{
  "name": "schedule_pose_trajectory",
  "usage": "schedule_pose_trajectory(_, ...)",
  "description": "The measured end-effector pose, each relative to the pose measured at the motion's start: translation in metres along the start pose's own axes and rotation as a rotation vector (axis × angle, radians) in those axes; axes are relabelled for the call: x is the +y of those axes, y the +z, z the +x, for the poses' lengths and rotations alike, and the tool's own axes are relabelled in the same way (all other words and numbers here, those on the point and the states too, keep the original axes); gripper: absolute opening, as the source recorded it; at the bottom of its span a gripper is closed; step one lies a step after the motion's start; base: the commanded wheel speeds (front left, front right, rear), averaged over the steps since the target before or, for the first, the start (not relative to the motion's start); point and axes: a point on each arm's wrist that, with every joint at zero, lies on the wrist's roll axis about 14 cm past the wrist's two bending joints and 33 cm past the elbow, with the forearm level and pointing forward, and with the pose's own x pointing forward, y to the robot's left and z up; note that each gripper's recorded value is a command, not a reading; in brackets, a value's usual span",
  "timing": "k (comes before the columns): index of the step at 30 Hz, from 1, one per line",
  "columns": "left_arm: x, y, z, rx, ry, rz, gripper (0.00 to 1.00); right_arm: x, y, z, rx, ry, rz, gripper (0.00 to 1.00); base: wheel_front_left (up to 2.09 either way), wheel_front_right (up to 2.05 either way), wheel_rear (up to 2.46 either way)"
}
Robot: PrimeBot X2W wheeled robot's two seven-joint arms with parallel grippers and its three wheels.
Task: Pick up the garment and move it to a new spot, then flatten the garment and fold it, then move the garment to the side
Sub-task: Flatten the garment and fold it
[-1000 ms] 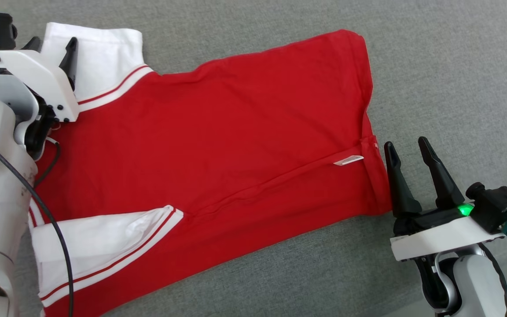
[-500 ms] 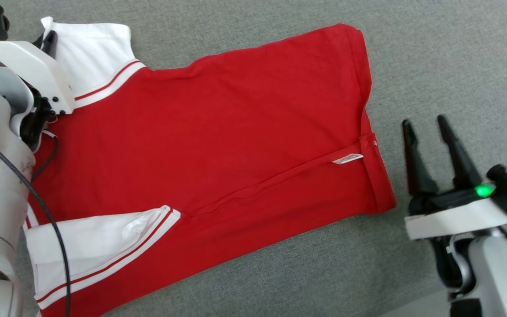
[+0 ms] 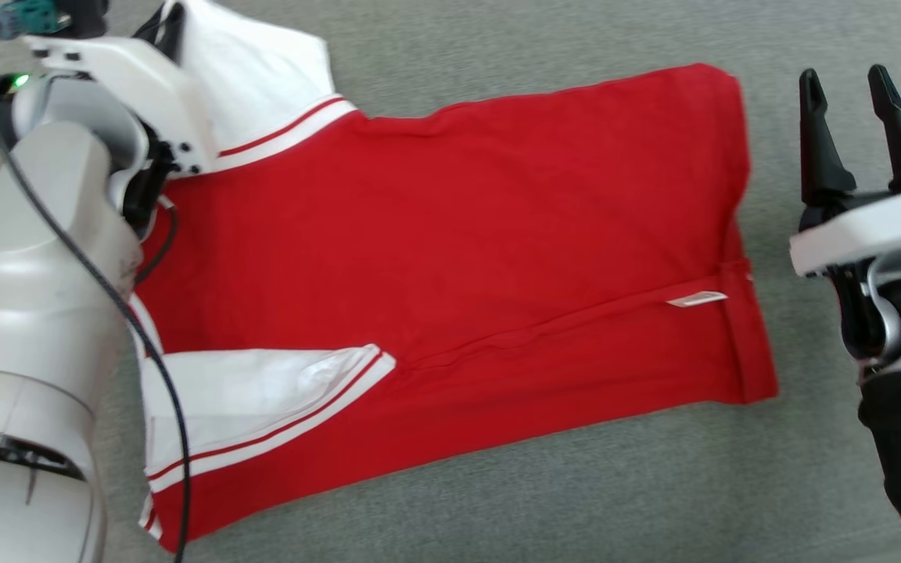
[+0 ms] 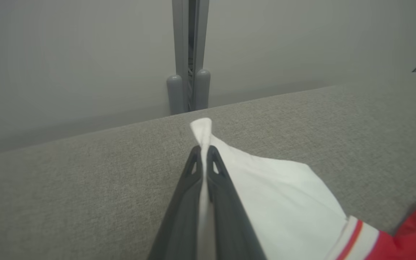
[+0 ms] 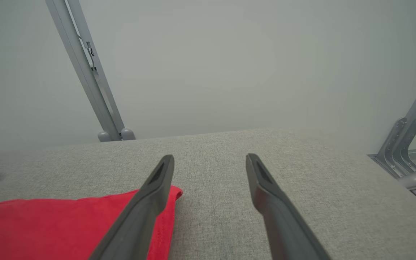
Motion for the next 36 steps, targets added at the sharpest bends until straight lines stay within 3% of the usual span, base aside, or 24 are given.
schedule_pose_trajectory(8,0.003,0.013,-0.006,-0.057,-0.011,0.034,0.0,0.041,-0.06,0.038,0.197,0.097,0.019,1.0,0.0,0.0,0.0)
schedule_pose_trajectory(9,0.004,0.014,-0.006,-0.064,-0.012,0.034,0.0,0.043,-0.068,0.04,0.223,0.102,0.021,0.95,0.0,0.0,0.0)
schedule_pose_trajectory(10,0.006,0.014,-0.007,-0.069,-0.01,0.038,0.0,0.045,-0.074,0.041,0.24,0.104,0.025,0.46,0.0,0.0,0.0)
schedule_pose_trajectory(11,0.007,0.013,-0.008,-0.07,-0.008,0.038,0.0,0.047,-0.078,0.042,0.251,0.11,0.028,0.2,0.0,0.0,0.0)
schedule_pose_trajectory(12,0.009,0.014,-0.008,-0.077,-0.008,0.032,0.0,0.049,-0.082,0.044,0.264,0.113,0.028,0.0,0.0,0.0,0.0)
schedule_pose_trajectory(21,0.006,0.042,-0.018,-0.193,-0.032,0.021,0.0,0.044,-0.065,0.046,0.222,0.123,0.026,0.0,0.0,0.0,0.0)
schedule_pose_trajectory(25,0.001,0.053,-0.029,-0.254,-0.059,0.022,0.0,0.052,-0.049,0.045,0.189,0.177,0.012,0.0,0.0,0.0,0.0)
schedule_pose_trajectory(36,-0.013,0.05,-0.089,-0.382,-0.135,-0.04,0.0,0.051,-0.041,0.009,0.238,0.274,0.007,0.0,0.0,0.0,0.0)
